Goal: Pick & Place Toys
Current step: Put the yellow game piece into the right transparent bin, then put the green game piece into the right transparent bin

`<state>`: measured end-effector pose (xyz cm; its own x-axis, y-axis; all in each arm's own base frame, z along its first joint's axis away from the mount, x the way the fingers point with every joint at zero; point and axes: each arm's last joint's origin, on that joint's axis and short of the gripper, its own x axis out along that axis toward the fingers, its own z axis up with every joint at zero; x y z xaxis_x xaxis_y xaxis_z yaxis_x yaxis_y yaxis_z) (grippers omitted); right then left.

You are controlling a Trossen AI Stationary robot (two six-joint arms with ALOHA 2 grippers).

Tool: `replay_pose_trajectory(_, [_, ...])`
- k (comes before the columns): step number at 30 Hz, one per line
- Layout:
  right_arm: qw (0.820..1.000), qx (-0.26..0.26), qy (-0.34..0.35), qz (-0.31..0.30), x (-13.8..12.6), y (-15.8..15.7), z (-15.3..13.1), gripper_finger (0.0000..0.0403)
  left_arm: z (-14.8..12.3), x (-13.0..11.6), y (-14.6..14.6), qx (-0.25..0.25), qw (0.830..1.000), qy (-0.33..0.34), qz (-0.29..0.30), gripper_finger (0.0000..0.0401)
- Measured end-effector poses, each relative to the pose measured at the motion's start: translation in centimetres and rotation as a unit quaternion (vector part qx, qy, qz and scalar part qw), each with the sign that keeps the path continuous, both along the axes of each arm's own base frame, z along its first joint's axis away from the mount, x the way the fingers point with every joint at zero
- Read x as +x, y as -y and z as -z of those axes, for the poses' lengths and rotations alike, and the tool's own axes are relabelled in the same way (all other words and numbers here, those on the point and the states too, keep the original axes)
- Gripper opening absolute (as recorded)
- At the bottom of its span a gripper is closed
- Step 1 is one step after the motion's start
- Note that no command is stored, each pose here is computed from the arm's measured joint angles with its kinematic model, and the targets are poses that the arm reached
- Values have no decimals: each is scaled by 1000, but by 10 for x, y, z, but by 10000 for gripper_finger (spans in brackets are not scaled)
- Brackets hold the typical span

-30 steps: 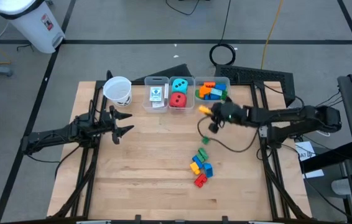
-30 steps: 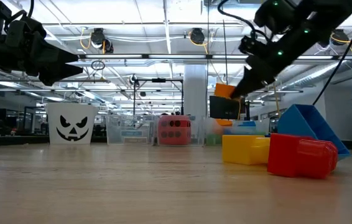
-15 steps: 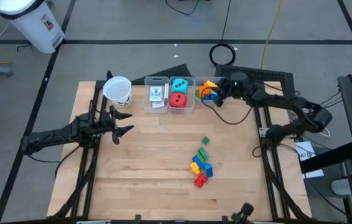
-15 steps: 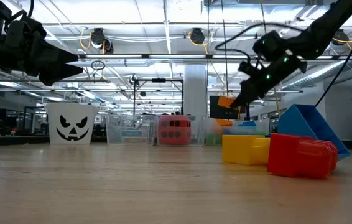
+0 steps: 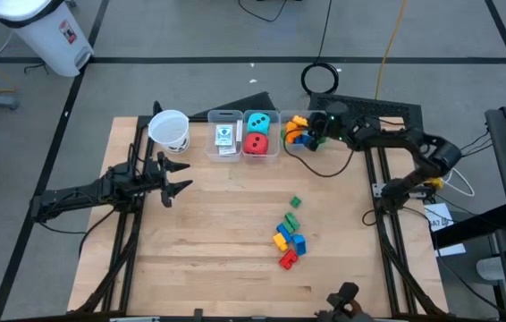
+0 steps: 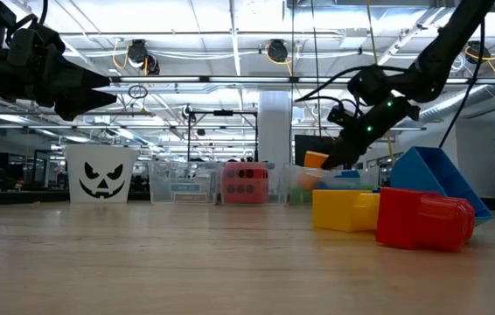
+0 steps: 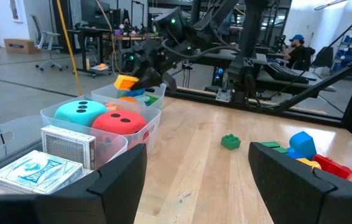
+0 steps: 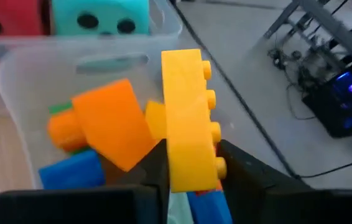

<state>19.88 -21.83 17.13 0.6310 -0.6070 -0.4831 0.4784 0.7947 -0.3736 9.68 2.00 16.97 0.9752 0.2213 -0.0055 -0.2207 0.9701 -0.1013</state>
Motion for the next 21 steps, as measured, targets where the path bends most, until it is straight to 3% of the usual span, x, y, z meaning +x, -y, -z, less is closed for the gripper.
replay_pose_trajectory(6, [1000, -12, 27, -9, 6, -12, -16, 184, 0, 0, 0, 0, 1000, 0, 0, 287])
replay_pose_trajectory(13, [994, 25, 97, -31, 15, -46, -45, 265, 0, 0, 0, 0, 1000, 0, 0, 287])
replay_pose_trajectory(16, [991, 57, 109, -55, 19, -69, -55, 281, 0, 0, 0, 0, 1000, 0, 0, 287])
replay_pose_trajectory(21, [978, 154, 109, -83, 28, -110, -55, 292, 0, 0, 0, 0, 1000, 0, 0, 287])
